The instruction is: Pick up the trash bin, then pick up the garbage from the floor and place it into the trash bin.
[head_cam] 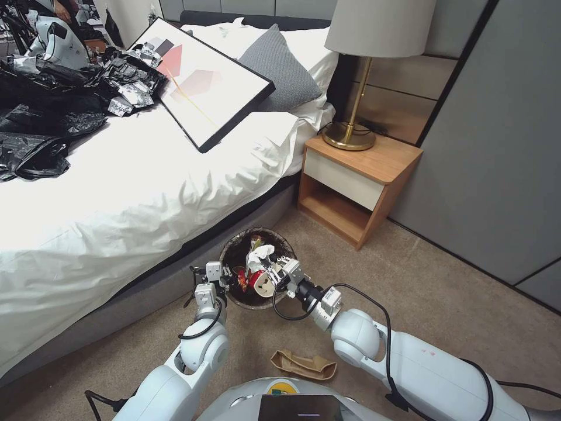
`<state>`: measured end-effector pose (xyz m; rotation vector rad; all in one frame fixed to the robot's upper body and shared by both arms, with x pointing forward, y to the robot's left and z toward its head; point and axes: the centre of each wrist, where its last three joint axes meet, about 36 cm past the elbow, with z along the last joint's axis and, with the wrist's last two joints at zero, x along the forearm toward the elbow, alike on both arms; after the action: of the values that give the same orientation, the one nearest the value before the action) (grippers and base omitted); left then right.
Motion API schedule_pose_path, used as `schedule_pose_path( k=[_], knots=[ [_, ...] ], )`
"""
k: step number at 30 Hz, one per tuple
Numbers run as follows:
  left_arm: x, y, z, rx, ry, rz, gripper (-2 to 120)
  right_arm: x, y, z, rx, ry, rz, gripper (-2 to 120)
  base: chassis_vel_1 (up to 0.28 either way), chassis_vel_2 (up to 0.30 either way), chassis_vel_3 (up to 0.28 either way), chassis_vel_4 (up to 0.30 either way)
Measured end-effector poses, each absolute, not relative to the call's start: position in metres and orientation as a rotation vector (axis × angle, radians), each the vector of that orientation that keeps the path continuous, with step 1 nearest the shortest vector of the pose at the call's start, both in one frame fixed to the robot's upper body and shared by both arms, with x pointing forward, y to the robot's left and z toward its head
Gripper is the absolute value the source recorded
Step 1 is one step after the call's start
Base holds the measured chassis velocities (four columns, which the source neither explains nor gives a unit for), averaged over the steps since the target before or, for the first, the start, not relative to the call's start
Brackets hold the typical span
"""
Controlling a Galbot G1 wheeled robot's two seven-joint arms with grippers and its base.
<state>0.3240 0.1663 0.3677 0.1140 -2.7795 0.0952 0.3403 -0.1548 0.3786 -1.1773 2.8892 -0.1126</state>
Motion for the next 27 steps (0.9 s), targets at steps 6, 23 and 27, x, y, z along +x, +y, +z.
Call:
schedule_pose_path(
  k=[6, 23, 27],
  knots=[
    [0.324, 0.166, 0.368, 0.115, -2.780, 0.099, 2, 0.342, -0.152, 0.374, -1.164, 2.896, -0.126, 51, 0.000, 0.000, 0.000, 0.000],
    [0.324, 0.166, 0.368, 0.118, -2.779, 0.101, 2, 0.337, -0.148, 0.379, -1.152, 2.892, -0.095, 96, 0.000, 0.000, 0.000, 0.000],
    [0.323, 0.166, 0.367, 0.118, -2.777, 0.099, 2, 0.338, -0.151, 0.386, -1.129, 2.882, -0.082, 97, 0.000, 0.000, 0.000, 0.000]
  ],
)
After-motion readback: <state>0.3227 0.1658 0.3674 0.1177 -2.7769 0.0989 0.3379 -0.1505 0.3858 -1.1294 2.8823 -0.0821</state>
